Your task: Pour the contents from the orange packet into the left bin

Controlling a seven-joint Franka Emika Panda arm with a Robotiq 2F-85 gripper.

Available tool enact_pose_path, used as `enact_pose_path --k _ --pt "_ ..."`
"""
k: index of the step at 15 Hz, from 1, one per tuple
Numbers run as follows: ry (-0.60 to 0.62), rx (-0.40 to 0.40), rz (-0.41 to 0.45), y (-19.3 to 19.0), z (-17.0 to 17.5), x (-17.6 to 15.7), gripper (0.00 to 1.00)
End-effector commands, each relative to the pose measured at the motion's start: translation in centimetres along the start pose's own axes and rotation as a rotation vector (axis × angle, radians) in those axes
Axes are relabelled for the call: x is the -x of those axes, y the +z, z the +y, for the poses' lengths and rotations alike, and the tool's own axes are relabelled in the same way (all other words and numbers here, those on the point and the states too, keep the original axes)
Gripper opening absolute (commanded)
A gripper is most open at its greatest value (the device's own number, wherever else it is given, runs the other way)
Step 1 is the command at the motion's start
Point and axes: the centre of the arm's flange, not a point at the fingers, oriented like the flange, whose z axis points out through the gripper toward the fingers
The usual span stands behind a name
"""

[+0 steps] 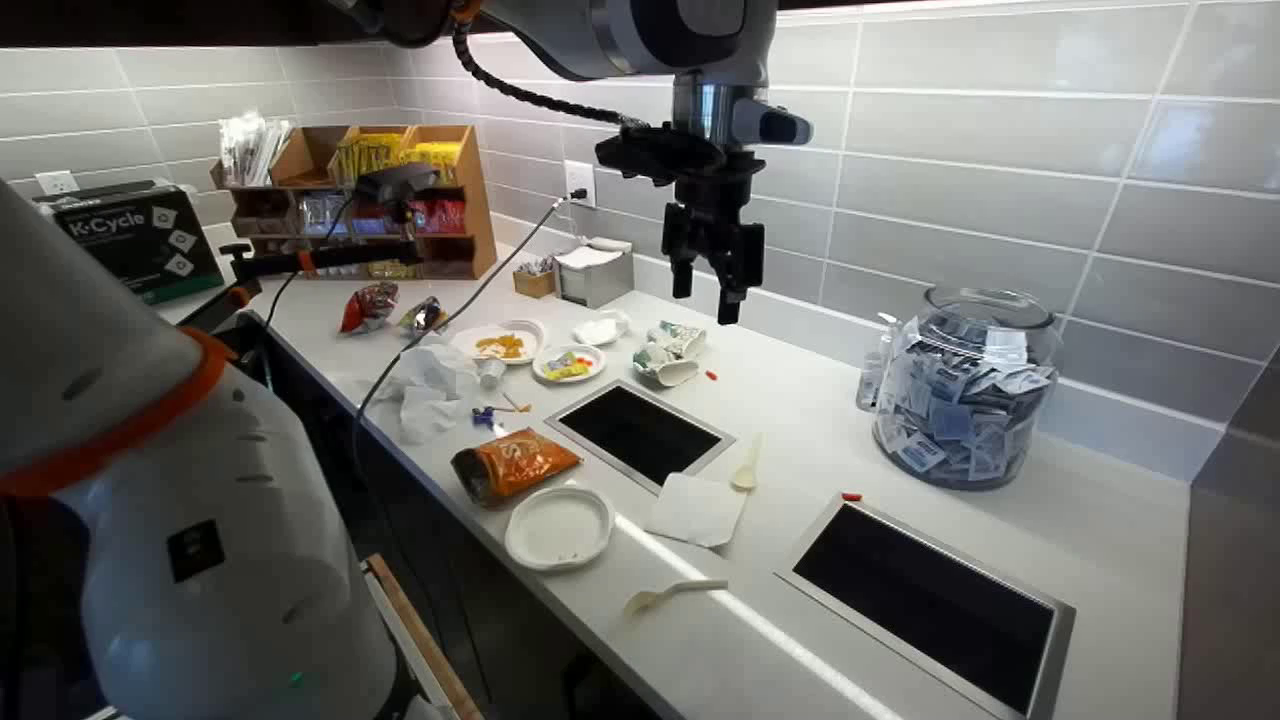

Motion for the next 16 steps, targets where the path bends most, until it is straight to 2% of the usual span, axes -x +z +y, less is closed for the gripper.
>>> enact_pose_path --k 1,8,10,16 --pt "0.0 0.0 0.0 0.0 0.0 0.0 1.0" --pt "0.01 0.0 -0.017 0.6 -0.6 -0.2 1.0" --pt "-0.036 -0.017 -0.042 1.5 -2.4 -0.4 1.0" --pt "-0.188 -0.041 -0.192 5.9 -11.1 0.6 1.0"
